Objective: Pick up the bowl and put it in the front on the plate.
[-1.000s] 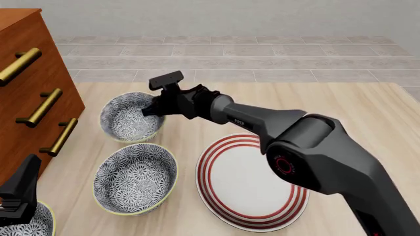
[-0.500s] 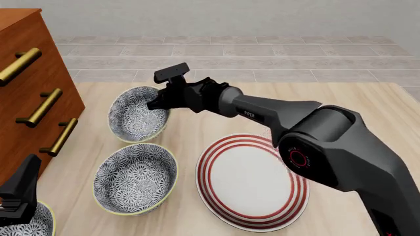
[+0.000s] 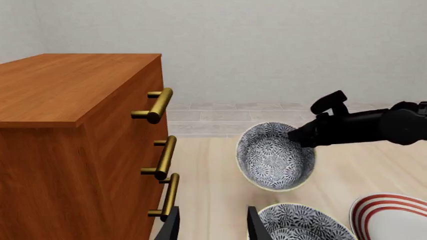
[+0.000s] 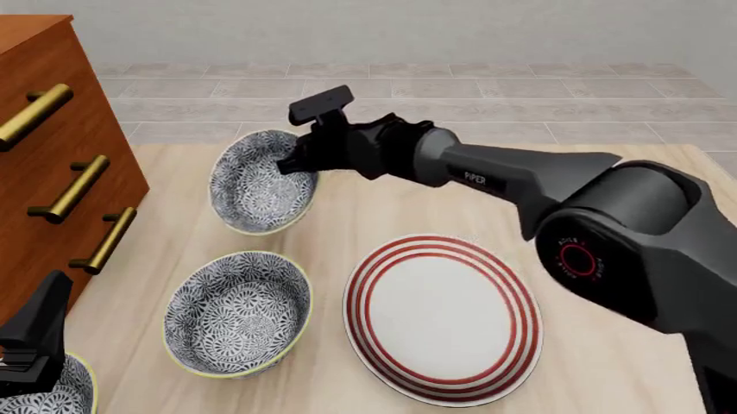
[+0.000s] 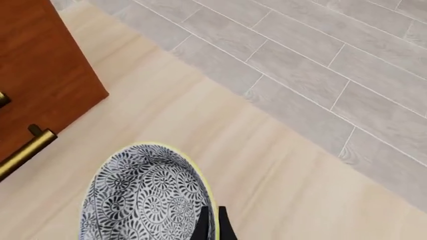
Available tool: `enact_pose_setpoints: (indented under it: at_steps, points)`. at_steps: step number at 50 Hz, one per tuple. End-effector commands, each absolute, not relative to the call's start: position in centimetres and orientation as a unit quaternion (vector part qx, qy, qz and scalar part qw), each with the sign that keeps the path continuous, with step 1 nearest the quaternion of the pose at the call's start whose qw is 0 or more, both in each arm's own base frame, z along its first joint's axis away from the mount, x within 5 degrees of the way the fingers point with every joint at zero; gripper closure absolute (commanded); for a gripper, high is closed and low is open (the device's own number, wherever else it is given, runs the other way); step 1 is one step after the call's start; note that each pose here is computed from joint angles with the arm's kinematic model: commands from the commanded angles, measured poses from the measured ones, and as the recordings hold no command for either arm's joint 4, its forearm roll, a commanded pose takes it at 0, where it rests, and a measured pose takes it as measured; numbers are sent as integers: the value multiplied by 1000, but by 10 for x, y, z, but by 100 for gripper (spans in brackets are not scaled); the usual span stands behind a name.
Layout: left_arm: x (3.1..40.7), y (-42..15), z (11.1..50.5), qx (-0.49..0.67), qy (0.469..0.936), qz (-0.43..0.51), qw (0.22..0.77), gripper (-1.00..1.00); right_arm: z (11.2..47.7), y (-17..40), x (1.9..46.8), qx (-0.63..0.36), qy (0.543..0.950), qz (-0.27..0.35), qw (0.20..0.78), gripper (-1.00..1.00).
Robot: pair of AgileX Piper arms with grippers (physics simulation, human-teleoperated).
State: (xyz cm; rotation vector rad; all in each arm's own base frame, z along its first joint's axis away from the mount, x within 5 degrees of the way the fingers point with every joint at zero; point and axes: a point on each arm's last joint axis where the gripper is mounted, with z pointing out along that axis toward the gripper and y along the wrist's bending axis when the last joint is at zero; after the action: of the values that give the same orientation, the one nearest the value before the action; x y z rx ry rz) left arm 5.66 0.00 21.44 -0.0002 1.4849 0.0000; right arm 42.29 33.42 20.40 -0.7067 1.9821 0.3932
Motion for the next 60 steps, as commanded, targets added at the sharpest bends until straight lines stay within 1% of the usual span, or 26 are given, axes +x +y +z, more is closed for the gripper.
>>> enact_pose_setpoints:
  at_steps: [1, 23, 39, 47, 60]
  points:
    - [57, 0, 214, 0, 676, 0, 737, -100, 226, 314, 418, -273, 809, 163, 495, 100]
    - [57, 0, 214, 0, 676, 0, 737, -100, 250, 267, 391, -239, 810, 164, 510, 100]
    - [57, 0, 214, 0, 676, 0, 737, -100, 254, 243, 368, -217, 813, 171, 513, 100]
    - [57, 0, 214, 0, 676, 0, 737, -100, 264, 234, 345, -212, 806, 183, 522, 100]
    - [57, 0, 214, 0, 676, 0, 737, -100, 264, 218, 324, -205, 808, 187, 520, 100]
